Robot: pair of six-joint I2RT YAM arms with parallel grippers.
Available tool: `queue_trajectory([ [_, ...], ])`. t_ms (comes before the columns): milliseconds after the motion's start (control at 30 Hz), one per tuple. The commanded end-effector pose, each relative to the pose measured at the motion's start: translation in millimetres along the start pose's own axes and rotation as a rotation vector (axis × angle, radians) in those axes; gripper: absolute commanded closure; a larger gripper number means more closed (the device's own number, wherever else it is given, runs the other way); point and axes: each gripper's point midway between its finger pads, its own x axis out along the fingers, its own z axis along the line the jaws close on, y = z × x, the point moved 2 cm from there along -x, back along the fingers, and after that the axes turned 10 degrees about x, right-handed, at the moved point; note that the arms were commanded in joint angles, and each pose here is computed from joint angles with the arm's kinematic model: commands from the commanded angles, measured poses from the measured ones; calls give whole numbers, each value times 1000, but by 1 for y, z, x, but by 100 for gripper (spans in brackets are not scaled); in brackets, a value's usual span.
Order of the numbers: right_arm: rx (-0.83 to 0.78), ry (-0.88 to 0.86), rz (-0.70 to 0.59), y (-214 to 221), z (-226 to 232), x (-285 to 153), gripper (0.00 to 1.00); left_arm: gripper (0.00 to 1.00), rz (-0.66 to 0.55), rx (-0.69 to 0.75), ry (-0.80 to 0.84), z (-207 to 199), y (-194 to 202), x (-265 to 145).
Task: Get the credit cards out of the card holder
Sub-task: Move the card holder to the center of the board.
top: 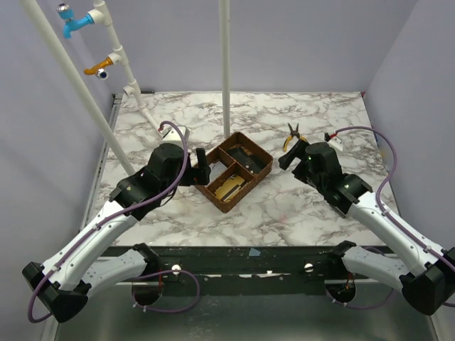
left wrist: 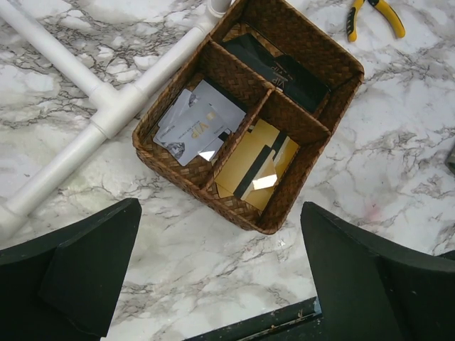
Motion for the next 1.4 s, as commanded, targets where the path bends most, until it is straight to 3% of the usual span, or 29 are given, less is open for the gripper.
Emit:
queue_trajectory([
  [0, -14, 82, -29, -3, -15, 3, 0, 1, 15, 55, 58, -5, -1, -6],
  [233, -4, 173, -29, -2, -25, 6, 0, 2, 75, 106, 51, -1, 4, -3],
  [767, 24, 487, -27, 7, -80, 5, 0, 2, 56, 120, 101, -5, 5, -3],
  [1367, 302, 825, -47, -38, -187, -6, 0, 2, 32, 111, 118, 0, 13, -9],
])
